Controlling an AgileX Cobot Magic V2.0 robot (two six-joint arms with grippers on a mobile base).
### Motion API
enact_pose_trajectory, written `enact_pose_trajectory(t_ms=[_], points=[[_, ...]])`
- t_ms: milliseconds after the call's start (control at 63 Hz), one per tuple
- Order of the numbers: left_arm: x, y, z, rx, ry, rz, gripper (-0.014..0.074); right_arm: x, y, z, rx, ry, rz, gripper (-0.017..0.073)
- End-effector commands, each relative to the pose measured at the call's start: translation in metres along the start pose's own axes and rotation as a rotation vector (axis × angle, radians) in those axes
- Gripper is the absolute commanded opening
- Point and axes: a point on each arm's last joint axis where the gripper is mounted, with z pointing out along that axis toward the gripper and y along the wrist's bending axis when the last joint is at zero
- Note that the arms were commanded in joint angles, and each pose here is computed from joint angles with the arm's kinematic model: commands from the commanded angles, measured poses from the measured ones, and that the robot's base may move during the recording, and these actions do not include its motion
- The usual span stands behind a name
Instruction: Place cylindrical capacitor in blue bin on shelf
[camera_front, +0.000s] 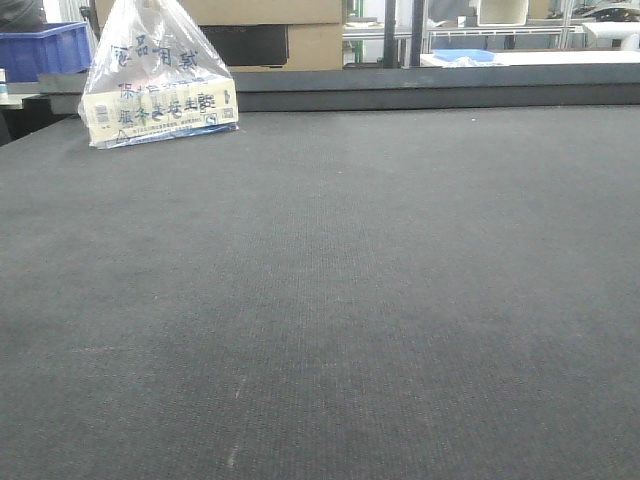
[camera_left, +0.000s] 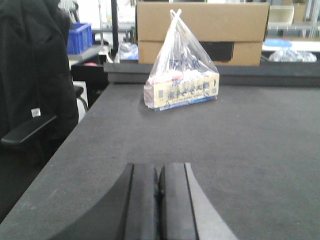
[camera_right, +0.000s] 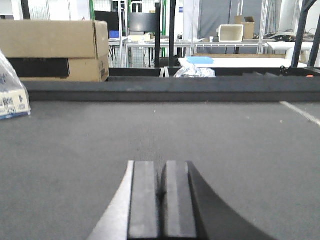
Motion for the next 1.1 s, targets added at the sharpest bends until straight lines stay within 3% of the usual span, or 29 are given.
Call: enact_pose_trajectory(t_ms=[0, 222, 476, 778, 825, 937, 1079], points=[[-0.017, 0.000, 0.001, 0.001, 0.031, -0.010, -0.0111, -0.017, 0.001, 0.002, 0.001, 0.033, 0.004, -0.0167], [-0.051, 0.001, 0.031, 0.011, 0.273, -0.014, -0.0111, -0.048, 0.002, 0.041, 0.014, 0.275, -0.010, -0.0167], [-0.076, 0.001, 0.086, 0.023, 0.634, -0.015, -0.0111, -0.066, 0.003, 0.111, 0.027, 0.677, -0.009, -0.0167], [-0.075, 0.001, 0.134, 0.028, 0.761, -0.020, -0.0111, -0.044, 0.002, 0.162, 0.031, 0.912, 0.008, -0.0167], [-0.072, 0.001, 0.138, 0.032, 0.774, -0.039, -0.0111, -0.040, 0.002, 0.166, 0.031, 0.932, 0.013, -0.0167], [-0.068, 0.001, 0.150, 0.019, 0.836, -0.134, -0.0111, -0.034, 0.002, 0.169, 0.032, 0.969, 0.013, -0.0167], [-0.063, 0.002, 0.168, 0.016, 0.882, -0.171, -0.0111, -0.033, 0.001, 0.170, 0.035, 0.981, 0.006, -0.0167]])
